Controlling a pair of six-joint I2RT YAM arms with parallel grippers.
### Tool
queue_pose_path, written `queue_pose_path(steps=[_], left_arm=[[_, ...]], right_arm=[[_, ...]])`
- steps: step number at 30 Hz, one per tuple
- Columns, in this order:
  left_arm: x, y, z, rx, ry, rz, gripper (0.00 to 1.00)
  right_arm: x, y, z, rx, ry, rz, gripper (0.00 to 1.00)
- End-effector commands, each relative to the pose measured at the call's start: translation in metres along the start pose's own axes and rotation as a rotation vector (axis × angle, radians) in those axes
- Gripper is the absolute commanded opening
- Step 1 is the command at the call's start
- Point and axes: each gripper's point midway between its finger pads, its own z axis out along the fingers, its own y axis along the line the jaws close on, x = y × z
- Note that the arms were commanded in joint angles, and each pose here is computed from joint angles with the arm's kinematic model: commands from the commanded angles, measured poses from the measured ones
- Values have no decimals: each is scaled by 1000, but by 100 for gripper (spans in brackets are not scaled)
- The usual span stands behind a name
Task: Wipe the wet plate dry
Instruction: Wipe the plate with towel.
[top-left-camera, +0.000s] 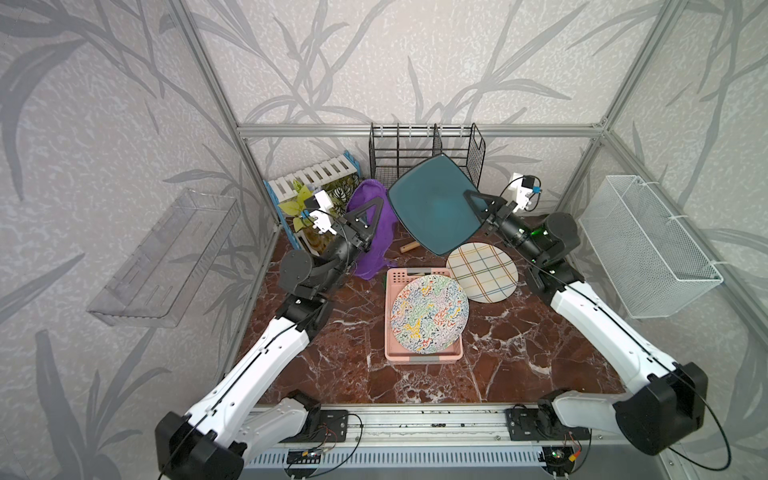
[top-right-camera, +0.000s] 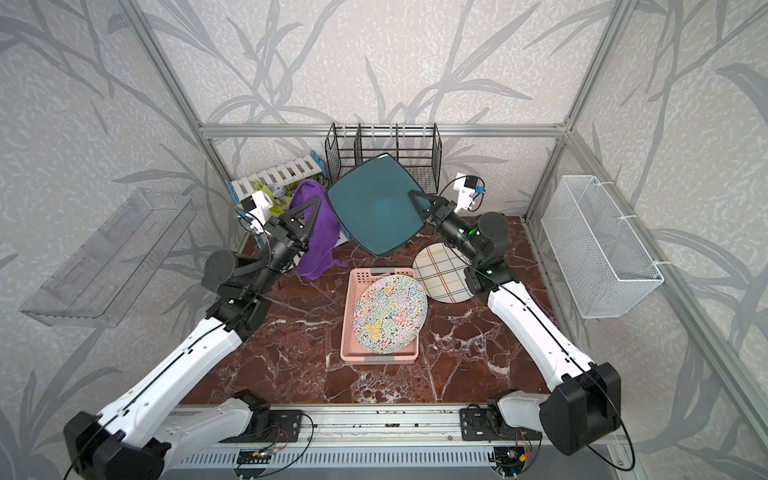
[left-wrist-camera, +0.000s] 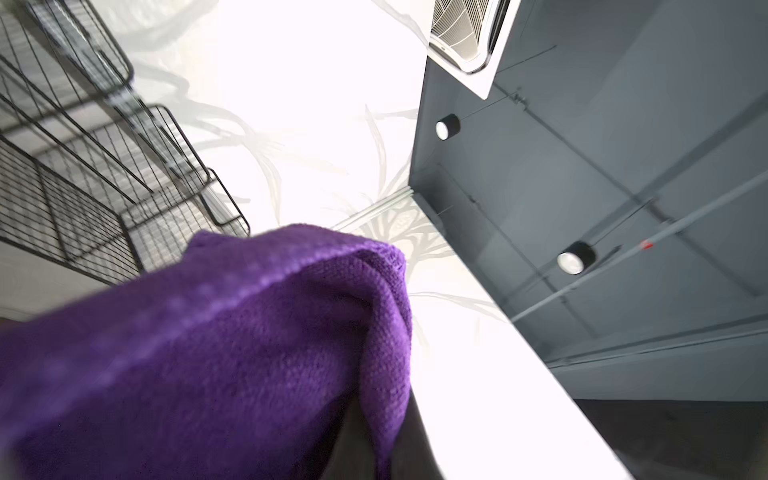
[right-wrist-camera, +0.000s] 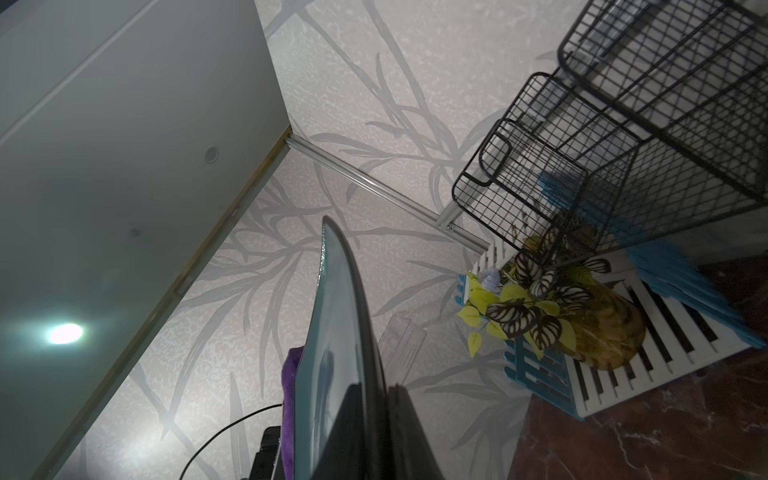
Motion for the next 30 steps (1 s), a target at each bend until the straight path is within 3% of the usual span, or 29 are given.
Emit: queue_pose_path(steps=[1, 7, 12, 18, 22, 27, 30], left_arm=[[10, 38, -3, -177, 70, 219, 0], [16, 37, 3, -227, 136, 448, 0], [87, 77, 27, -315, 407, 590, 0], [155, 114, 47, -304, 624, 564, 0], [170, 128, 62, -327, 692, 570, 0], [199, 109, 79, -201, 780, 517, 0], [177, 77, 88, -127, 703, 486, 0]], right_arm=[[-4, 16, -15, -20, -59, -41, 0], [-6, -22, -36, 183, -128, -72, 0], [9, -10, -26, 108, -29, -69, 0], [10, 0, -23, 86, -38, -56, 0], [20, 8, -20, 59, 2, -57, 0], [7, -9, -25, 100, -101, -14, 0], [-14, -37, -43, 190, -174, 7, 0]])
